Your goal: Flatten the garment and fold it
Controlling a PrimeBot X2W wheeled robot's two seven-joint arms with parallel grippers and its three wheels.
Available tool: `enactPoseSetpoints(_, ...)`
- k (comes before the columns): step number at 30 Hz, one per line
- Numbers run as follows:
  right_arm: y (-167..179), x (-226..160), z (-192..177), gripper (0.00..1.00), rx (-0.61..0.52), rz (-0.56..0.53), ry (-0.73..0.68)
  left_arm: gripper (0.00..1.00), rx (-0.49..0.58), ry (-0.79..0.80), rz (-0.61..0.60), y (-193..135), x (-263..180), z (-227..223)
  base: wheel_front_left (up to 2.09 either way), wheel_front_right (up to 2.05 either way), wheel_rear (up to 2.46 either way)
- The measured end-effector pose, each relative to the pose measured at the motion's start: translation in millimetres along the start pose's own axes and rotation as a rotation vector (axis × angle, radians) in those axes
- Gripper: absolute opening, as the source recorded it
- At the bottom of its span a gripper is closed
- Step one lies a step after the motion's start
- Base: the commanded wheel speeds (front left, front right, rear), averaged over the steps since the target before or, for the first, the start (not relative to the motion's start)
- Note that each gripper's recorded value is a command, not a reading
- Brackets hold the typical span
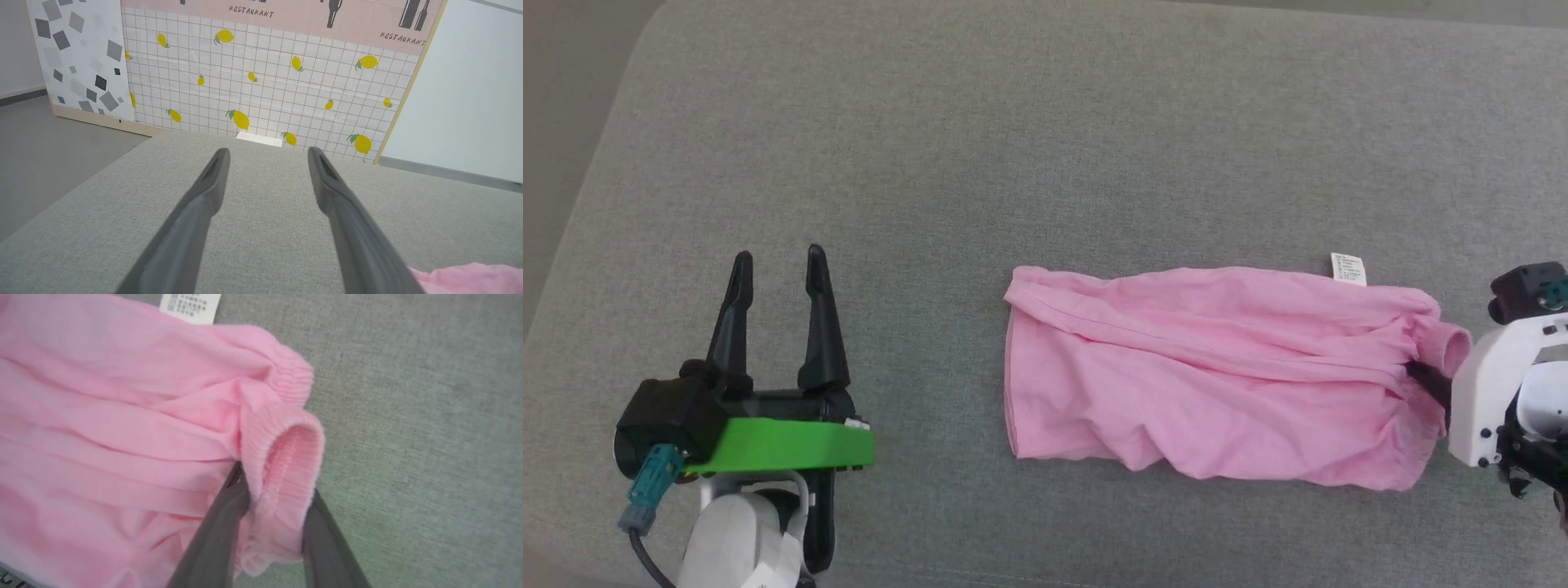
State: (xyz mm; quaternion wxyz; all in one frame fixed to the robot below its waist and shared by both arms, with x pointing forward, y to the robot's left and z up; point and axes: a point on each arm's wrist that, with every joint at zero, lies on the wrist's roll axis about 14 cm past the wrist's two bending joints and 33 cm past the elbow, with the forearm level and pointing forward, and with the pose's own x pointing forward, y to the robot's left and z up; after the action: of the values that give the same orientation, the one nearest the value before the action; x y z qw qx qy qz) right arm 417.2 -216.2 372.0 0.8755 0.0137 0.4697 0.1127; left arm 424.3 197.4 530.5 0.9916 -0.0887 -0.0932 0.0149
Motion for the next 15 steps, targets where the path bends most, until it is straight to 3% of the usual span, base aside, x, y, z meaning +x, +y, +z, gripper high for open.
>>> enactPoseSetpoints(6, -11.4, -8.4, 0.1, 0.0, 0.033, -0.028, -0.013, 1.0, -0.004, -0.001, -0.012, -2.9, -1.8, 1.3, 0.0, 0.0, 0.0)
enactPoseSetpoints(15, -114.0, -48.8, -16.5, 0.0, 0.087, -0.324, 0.036, 1.0, 0.011, 0.02, -0.012, -3.2, -1.8, -5.9, 0.0, 0.0, 0.0)
